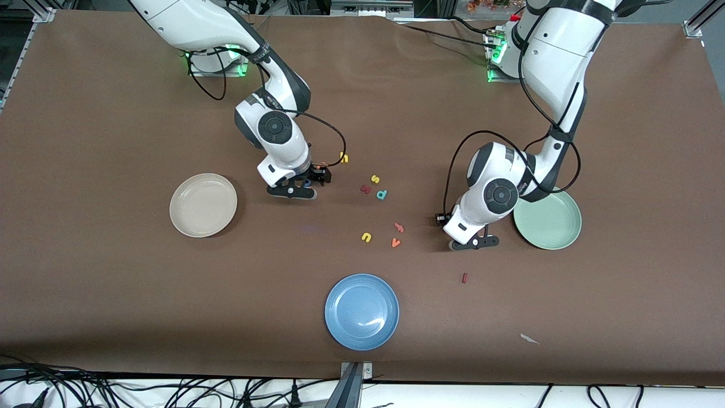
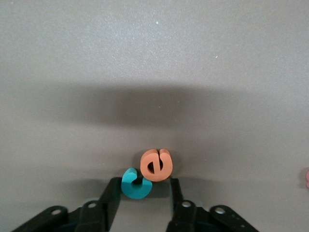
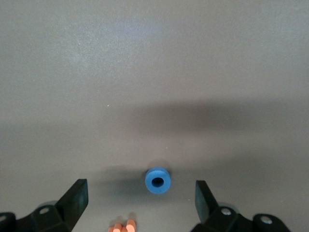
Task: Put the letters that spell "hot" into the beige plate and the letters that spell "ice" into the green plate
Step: 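Open the left gripper over the green plate while the right gripper lifts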
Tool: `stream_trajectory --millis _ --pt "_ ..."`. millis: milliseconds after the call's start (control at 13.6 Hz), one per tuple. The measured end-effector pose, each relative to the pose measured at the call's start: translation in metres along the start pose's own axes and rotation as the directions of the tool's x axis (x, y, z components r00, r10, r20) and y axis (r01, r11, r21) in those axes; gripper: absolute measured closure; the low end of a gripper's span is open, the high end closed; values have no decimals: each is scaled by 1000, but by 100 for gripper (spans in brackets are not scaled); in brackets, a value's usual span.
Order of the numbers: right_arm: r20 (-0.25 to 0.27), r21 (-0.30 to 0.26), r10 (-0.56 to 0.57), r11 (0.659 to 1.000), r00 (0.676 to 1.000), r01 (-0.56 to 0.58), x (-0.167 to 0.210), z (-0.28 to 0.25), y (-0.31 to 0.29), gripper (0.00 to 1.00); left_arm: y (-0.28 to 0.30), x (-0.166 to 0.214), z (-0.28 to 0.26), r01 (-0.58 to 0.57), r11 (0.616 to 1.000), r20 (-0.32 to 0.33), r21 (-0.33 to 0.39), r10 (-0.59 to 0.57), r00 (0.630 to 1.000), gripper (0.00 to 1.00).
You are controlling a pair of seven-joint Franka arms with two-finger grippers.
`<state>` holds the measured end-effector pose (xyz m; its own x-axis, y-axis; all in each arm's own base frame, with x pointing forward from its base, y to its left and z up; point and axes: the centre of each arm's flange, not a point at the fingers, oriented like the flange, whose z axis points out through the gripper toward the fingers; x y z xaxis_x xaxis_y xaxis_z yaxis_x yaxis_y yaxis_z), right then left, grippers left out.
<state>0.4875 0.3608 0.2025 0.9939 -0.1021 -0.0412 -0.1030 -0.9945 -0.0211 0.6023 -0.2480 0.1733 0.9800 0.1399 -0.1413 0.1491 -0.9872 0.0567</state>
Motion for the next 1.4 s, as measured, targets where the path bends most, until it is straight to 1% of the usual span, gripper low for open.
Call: stream_trajectory --millis 74,147,221,368,442,737,810,884,1031,1105,1179,1252,1326,1400 --pt "-1 2 1 1000 1000 -1 0 1 -1 4 0 0 0 0 1000 0 0 0 1000 52" --pt "-2 2 0 1000 1000 0 -1 3 -1 4 0 0 0 1 1000 0 0 -1 1000 60" --pt "-2 -1 -3 1000 1000 3 -1 5 0 6 0 0 0 1 1000 -1 0 -1 1000 72" --pt "1 0 -5 1000 1000 5 -3 10 1 6 0 0 -1 1 1000 -1 0 -1 1000 72" --pt "1 2 -5 1000 1000 5 -5 13 2 11 0 0 -1 1 1000 -1 0 -1 1000 72" --pt "7 2 -7 1000 1000 7 -10 21 5 14 -4 3 -5 7 1000 1 1 -7 1000 72" --pt "8 3 -6 1000 1000 6 -11 23 5 20 -10 5 -13 6 1000 22 11 -7 1000 72" --pt "9 3 -6 1000 1000 6 -11 25 6 21 -18 8 -27 -6 1000 52 21 5 999 72" --pt "9 3 -6 1000 1000 6 -11 25 6 33 -42 9 -65 -42 999 115 33 38 993 72" --pt "9 3 -6 1000 1000 6 -11 25 6 33 -59 10 -82 -63 997 144 33 58 988 72" --pt "8 4 -6 1000 1000 6 -11 25 6 38 -77 11 -95 -85 996 173 30 79 982 72" --pt "8 4 -6 1000 1000 6 -11 25 6 38 -98 14 -103 -104 994 199 23 97 975 72" --pt "8 4 -6 1000 1000 6 -11 25 6 44 -118 17 -105 -121 993 219 13 115 969 72" --pt "8 3 -7 1000 1000 7 -11 25 6 46 -138 21 -103 -134 991 233 1 130 964 72"
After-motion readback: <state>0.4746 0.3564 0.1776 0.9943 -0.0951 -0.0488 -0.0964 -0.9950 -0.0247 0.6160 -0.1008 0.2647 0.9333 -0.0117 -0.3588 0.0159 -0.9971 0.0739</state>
